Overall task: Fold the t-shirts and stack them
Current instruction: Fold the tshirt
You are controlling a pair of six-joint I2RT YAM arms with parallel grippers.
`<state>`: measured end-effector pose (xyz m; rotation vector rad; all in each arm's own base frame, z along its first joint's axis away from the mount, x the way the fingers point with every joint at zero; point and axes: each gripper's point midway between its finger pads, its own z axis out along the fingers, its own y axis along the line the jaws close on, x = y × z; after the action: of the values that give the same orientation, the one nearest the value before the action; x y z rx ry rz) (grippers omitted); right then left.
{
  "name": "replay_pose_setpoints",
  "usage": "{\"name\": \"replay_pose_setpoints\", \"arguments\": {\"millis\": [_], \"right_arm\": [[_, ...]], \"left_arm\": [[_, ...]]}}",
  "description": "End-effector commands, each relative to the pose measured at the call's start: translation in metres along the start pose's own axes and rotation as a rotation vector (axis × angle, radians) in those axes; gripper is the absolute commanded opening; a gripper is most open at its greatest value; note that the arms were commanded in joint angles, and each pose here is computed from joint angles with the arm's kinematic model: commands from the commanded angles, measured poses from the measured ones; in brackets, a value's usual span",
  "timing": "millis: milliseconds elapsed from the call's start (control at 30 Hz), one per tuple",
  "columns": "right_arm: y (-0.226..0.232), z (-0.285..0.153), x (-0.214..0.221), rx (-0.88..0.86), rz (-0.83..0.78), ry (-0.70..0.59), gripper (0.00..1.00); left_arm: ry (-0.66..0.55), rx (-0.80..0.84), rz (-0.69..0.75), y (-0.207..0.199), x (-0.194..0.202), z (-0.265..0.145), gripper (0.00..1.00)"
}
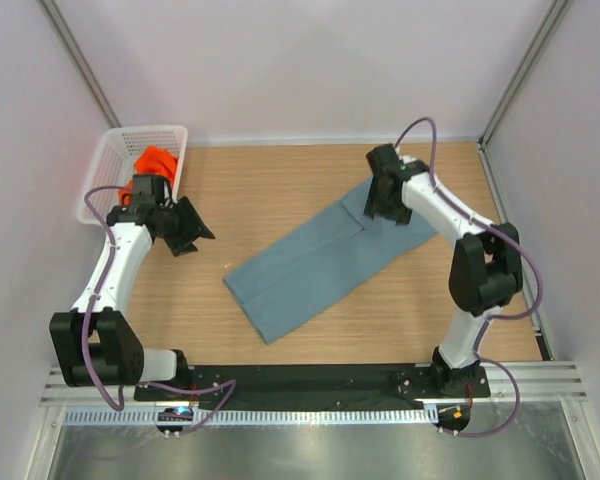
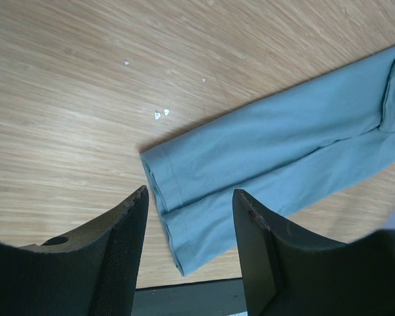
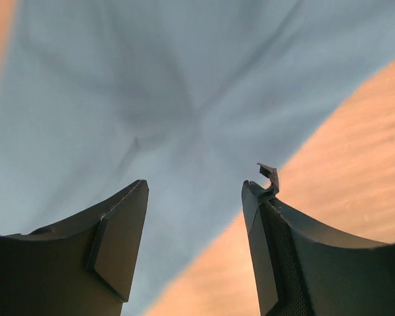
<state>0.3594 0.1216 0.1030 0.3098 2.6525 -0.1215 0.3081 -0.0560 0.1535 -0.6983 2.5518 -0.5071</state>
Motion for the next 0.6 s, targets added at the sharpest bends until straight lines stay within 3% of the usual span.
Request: {"name": "replay_pose_setpoints", "arguments": {"millis": [0,67,267,400,567], "right_arm": [[-0.015,0.018,-0.065,0.1,0.228,-0.061,0.66],[-0.014,0.032,-0.096,0.138,0.277,-0.085,0.67],[-0.008,0.064,-0.124,0.151,0.417,-0.089,0.69],[-0.017,0.093,-0.112,0.21,0.479,-0.056,0.71],[-0.01,0.126,-0.096,0.194,0.431,-0.029,0.73]], "left_arm": [[-0.034,0.064,0.009,-0.011,-0.002,-0.01,0.55],[-0.034,0.07,0.014,-0.012,-0.002,-0.01,0.55],[-0.039,0.082,0.028,-0.013,0.0,-0.013,0.55],[-0.027,0.071,0.037,-0.008,0.006,-0.012,0.55],[-0.028,0.062,0.048,-0.003,0.01,-0.013,0.56]]}}
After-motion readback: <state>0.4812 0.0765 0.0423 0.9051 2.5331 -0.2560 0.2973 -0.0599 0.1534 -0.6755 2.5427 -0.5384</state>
